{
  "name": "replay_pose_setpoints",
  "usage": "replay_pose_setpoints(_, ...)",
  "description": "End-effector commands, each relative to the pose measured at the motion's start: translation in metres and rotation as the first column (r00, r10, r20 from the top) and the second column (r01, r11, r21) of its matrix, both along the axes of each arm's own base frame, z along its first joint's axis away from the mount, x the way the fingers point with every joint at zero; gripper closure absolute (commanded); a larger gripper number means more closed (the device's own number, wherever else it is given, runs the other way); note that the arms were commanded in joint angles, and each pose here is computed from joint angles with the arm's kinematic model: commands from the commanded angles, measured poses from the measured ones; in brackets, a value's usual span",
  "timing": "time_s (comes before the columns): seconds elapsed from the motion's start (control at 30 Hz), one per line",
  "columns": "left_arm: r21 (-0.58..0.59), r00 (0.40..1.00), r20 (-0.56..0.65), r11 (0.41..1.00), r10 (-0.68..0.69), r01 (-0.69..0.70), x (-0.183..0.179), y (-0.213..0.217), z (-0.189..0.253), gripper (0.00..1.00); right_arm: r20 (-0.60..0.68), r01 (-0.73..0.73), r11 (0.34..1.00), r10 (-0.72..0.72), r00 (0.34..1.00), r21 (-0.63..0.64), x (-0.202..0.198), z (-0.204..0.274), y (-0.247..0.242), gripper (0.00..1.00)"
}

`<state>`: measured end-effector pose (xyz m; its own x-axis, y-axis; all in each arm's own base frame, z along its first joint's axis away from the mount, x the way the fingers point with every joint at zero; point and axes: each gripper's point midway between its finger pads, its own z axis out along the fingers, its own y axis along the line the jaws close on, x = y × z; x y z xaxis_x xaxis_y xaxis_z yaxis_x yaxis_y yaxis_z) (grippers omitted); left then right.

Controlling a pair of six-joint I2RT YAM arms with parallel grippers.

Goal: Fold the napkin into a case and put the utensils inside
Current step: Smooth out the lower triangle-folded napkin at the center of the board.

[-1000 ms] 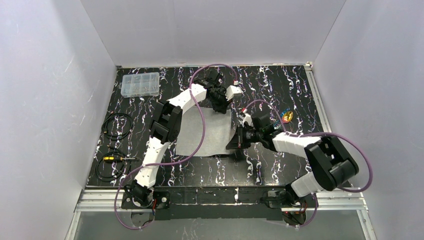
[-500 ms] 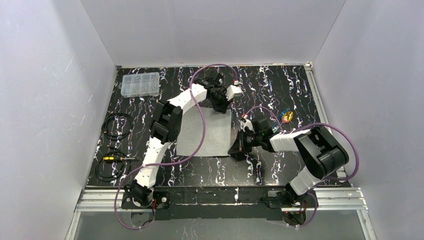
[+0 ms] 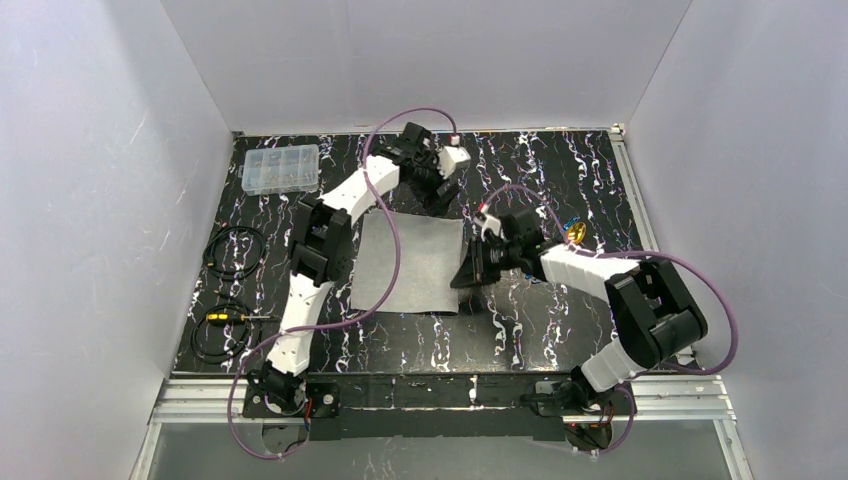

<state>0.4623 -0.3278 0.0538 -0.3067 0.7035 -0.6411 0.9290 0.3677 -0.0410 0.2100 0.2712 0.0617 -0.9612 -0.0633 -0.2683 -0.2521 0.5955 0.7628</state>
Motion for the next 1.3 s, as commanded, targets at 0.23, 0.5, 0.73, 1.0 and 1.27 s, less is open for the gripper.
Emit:
replay_pose_setpoints(0.23,-0.017,0.966,-0.058,0.967,0.251,-0.252,0.007,0.122,0.078,0.19,0.149,0.051,0.998,-0.057,0.987,0.04,0.129,0.043,0.03,0.86)
replay_pose_setpoints(0.5,0.034,0.943,-0.2,0.964,0.265,-0.264,0.004,0.154,0.027,0.37,0.098,0.112,0.993,-0.115,0.989,0.032,0.2,-0.016,0.051,0.87)
replay_pose_setpoints(0.73,0.045,0.954,-0.217,0.979,0.206,-0.201,-0.001,0.157,0.01,0.38,0.044,0.171,0.985,-0.171,0.984,-0.011,0.204,-0.054,0.036,0.89)
replay_pose_setpoints(1.0,-0.009,0.963,-0.203,0.983,0.178,-0.183,0.009,0.147,0.007,0.29,0.051,0.153,0.988,-0.152,0.987,-0.017,0.2,-0.052,0.033,0.89)
replay_pose_setpoints(1.27,0.017,0.966,-0.201,0.986,0.164,-0.164,0.009,0.139,-0.009,0.28,0.06,0.088,0.995,-0.086,0.994,-0.043,0.194,-0.046,0.03,0.9)
